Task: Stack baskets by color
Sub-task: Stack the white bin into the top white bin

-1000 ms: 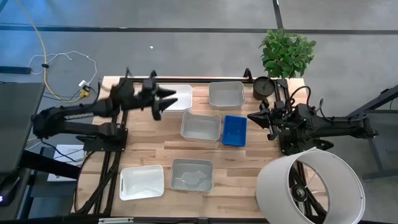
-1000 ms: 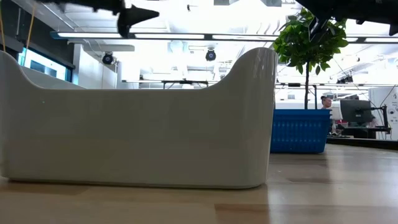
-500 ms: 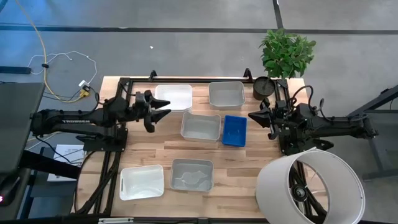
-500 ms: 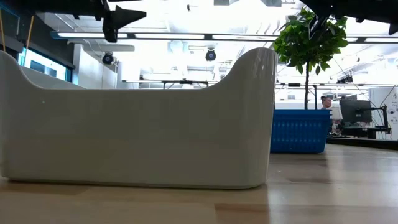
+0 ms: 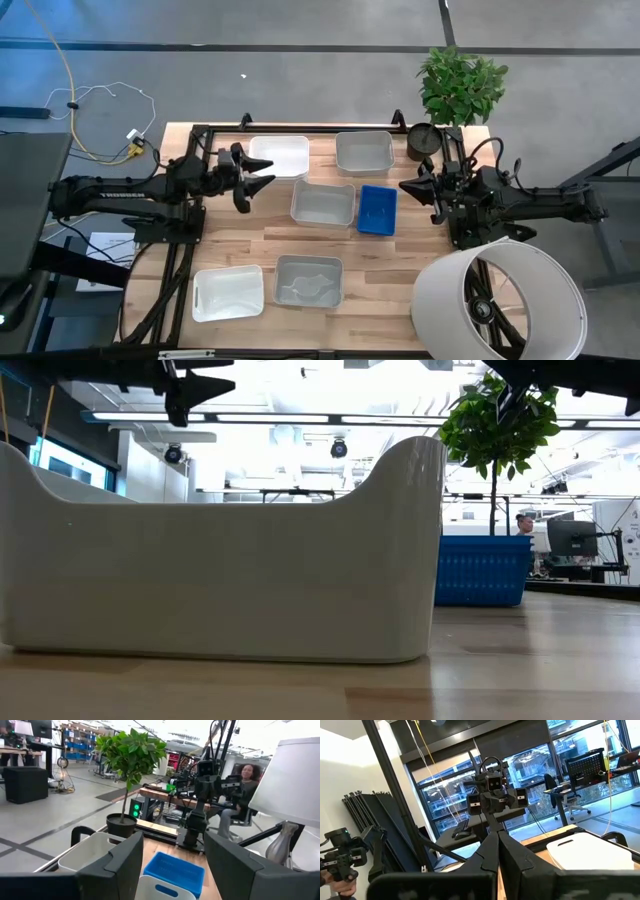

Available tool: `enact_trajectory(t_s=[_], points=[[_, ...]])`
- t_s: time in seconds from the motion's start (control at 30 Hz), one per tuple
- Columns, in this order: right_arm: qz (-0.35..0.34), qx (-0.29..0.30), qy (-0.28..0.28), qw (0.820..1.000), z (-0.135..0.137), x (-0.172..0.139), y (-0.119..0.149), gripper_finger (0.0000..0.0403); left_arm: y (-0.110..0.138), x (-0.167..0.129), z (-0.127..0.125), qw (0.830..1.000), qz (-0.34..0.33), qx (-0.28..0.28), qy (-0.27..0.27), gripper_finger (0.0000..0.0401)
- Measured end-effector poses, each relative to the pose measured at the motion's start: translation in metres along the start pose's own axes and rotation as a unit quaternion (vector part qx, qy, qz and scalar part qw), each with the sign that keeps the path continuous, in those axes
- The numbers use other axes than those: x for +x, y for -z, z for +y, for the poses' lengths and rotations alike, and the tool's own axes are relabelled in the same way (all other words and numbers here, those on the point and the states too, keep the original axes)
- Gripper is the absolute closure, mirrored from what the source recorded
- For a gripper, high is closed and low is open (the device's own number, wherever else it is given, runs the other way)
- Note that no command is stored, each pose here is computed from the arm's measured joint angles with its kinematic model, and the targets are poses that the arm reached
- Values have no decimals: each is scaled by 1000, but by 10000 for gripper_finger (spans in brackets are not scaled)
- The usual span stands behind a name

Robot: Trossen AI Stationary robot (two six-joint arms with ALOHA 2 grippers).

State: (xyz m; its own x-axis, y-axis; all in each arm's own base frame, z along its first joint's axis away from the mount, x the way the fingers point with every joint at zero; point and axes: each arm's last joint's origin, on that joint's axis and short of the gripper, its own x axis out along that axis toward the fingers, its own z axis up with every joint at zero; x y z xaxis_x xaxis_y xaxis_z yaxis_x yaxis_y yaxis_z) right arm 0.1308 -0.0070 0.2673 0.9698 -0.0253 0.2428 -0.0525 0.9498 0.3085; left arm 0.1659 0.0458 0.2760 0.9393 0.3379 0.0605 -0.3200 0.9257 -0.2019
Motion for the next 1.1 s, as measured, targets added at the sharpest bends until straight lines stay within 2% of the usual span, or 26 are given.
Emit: enact_trajectory(t_s=[0.2,0.3,0.4,0.53,0.6,1.1], points=[[5,0,2,1000,0,0,1,402,1,0,0,1000,6,-8,10,204],[5,0,2,1000,0,0,1,402,1,0,-2,999,11,-9,32,221],[12,0,4,1000,-1,0,2,402,3,0,-4,998,24,-17,55,268],[24,1,9,1000,-2,0,5,402,5,-1,-7,997,33,-17,66,365],[30,1,10,1000,-2,0,6,402,5,-1,-8,997,34,-17,68,390],[44,-1,15,999,-3,0,8,402,6,-1,-10,996,36,-31,71,401]])
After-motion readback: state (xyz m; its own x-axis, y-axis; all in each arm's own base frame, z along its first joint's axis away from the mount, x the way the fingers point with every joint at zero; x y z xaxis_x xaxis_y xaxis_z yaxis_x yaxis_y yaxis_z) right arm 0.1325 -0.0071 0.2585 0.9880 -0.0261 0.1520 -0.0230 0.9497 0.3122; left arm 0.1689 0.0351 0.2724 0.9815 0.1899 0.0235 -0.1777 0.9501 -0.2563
